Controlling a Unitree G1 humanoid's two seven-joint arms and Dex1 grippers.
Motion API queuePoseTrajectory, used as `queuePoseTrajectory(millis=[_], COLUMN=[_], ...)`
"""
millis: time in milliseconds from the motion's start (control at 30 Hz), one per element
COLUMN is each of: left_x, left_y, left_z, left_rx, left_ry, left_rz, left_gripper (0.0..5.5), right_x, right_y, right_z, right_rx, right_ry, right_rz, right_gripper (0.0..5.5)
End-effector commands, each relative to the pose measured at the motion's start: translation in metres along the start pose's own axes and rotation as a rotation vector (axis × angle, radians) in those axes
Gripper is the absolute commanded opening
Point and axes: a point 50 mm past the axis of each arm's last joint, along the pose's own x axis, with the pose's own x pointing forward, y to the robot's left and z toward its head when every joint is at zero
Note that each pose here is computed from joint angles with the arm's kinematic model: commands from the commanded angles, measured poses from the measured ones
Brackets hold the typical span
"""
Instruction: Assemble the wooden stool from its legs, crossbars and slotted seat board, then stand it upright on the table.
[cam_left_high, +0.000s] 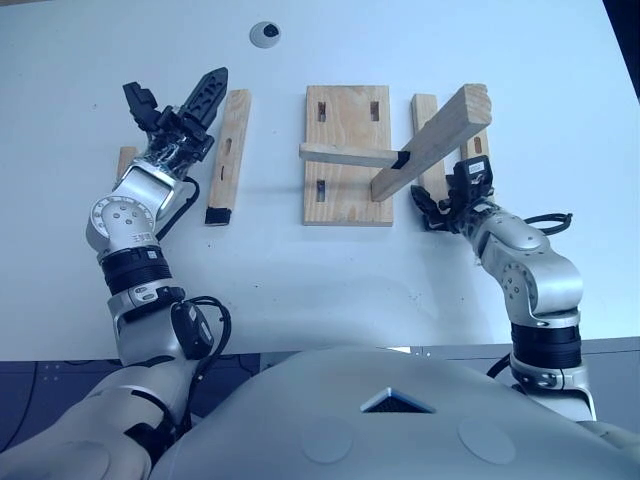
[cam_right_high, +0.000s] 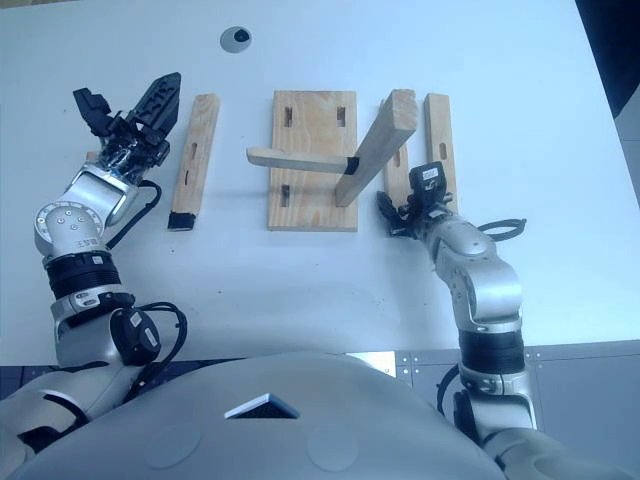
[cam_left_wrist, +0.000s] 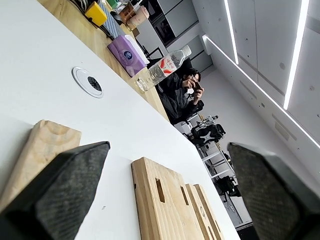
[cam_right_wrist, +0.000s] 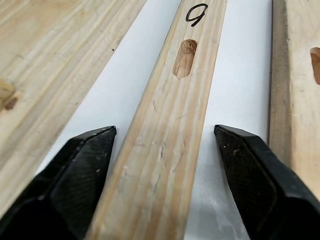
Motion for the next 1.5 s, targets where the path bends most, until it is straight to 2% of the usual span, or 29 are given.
queuePoseTrajectory(millis=[33,167,267,333,467,567,667,800,900,1000,1433,1500], left_x=[0.0,0.003,0.006,0.01,0.024,0.038,0.051,0.061,0.067,0.07,0.065,0.064], left_y=[0.002,0.0,-0.003,-0.008,-0.028,-0.066,-0.102,-0.152,-0.176,-0.189,-0.21,-0.208], left_z=[0.002,0.002,0.003,0.007,0.023,0.037,0.045,0.055,0.053,0.045,0.035,0.034], left_rx=[0.011,0.026,0.079,0.167,0.508,0.639,0.658,0.493,0.336,0.221,0.173,0.178], left_ry=[-0.007,-0.005,0.011,0.016,0.036,0.054,0.084,0.1,0.11,0.121,0.134,0.129], left_rz=[0.017,0.011,0.012,0.029,0.026,-0.156,-0.386,-0.684,-0.806,-0.871,-0.967,-0.965], left_gripper=[4.33,4.33,4.33,4.33,4.33,4.33,4.33,4.33,4.33,4.33,4.33,4.01], right_x=[0.001,0.004,0.006,0.008,0.005,-0.003,-0.011,-0.028,-0.046,-0.056,-0.052,-0.053], right_y=[-0.003,-0.006,-0.005,-0.004,-0.017,-0.045,-0.043,-0.026,-0.014,-0.003,0.021,0.022], right_z=[-0.011,-0.01,-0.008,0.002,0.07,0.128,0.166,0.208,0.226,0.228,0.215,0.213], right_rx=[-0.184,-0.259,-0.225,-0.164,0.168,0.159,0.101,0.088,0.09,0.097,0.073,0.066], right_ry=[0.075,0.08,0.065,0.0,-0.364,-0.619,-0.75,-0.869,-0.893,-0.863,-0.717,-0.695], right_rz=[-0.08,-0.113,-0.111,-0.111,-0.052,0.005,0.237,0.632,0.863,1.002,1.124,1.142], right_gripper=[2.92,2.18,2.12,2.12,2.01,2.0,2.0,2.0,2.0,2.0,2.0,2.0])
